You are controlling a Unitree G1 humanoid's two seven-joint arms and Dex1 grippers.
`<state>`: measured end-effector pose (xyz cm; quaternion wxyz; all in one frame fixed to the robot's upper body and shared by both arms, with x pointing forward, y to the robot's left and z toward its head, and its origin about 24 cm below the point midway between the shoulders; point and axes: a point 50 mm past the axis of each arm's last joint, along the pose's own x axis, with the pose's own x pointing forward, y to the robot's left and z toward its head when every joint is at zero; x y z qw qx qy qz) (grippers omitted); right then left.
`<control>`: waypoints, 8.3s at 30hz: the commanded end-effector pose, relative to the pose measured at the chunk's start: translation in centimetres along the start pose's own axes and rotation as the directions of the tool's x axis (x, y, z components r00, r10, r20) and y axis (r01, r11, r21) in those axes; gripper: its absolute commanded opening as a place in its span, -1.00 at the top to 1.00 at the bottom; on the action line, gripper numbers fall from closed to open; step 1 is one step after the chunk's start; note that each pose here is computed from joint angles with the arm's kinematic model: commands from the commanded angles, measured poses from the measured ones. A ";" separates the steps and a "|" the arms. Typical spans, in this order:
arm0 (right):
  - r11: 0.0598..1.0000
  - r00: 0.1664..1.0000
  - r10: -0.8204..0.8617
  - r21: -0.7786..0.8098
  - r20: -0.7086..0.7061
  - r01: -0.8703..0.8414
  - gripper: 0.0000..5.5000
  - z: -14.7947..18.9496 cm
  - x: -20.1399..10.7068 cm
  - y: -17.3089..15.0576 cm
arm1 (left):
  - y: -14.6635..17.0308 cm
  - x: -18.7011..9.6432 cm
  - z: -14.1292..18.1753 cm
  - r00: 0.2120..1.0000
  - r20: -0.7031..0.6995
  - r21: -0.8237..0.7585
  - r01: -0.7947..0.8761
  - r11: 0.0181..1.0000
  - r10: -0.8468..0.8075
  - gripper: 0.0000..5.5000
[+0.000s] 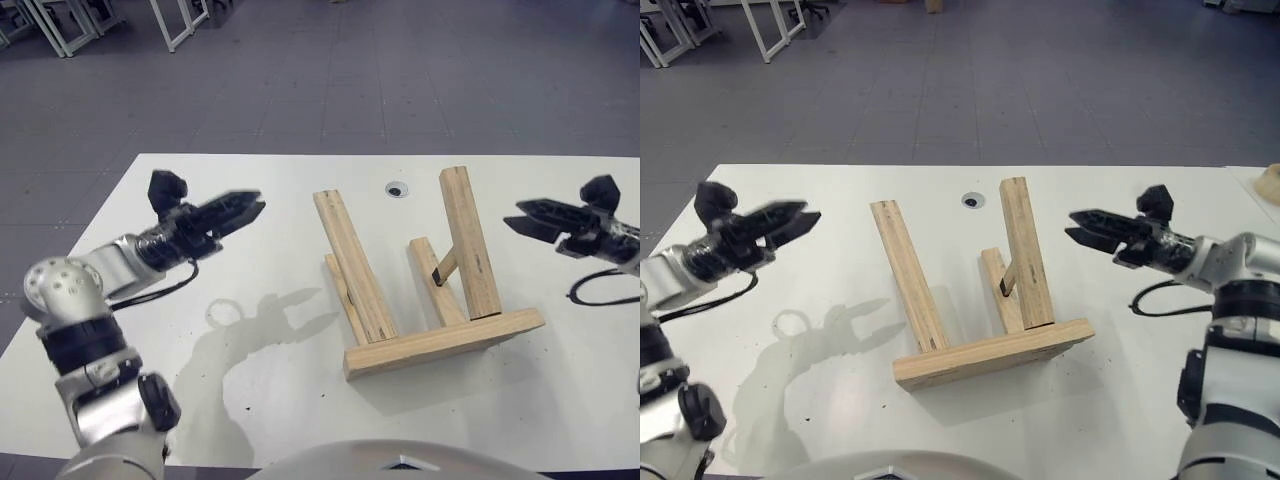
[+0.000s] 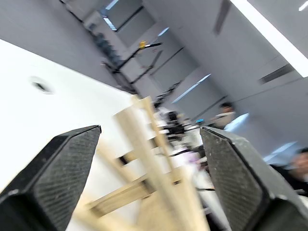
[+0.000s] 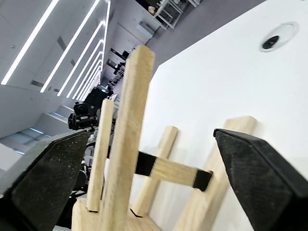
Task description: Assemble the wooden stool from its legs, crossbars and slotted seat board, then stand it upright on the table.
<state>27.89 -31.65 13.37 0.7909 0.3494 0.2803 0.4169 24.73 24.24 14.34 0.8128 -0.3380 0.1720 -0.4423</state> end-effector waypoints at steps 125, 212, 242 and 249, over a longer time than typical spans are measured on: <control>0.844 0.826 0.536 0.106 -0.176 -0.525 0.53 -4.1 6.6 10.4 | -4.2 1.5 0.2 0.883 -0.156 -0.185 0.413 0.891 -0.442 0.52; 0.754 0.906 -0.164 -0.543 0.391 0.370 -1.00 0.4 19.5 5.6 | 0.5 12.9 3.7 0.763 0.386 0.465 -0.647 0.605 0.518 -0.32; 0.430 0.526 -0.353 -0.365 0.774 0.826 -1.00 -5.9 9.5 6.3 | -0.4 2.3 -3.5 0.467 0.750 0.396 -0.884 0.246 0.469 -0.32; 0.408 0.529 -0.376 -0.377 0.760 0.832 -1.00 -6.0 9.6 5.7 | -0.5 2.7 -3.9 0.460 0.750 0.386 -0.888 0.251 0.475 -0.32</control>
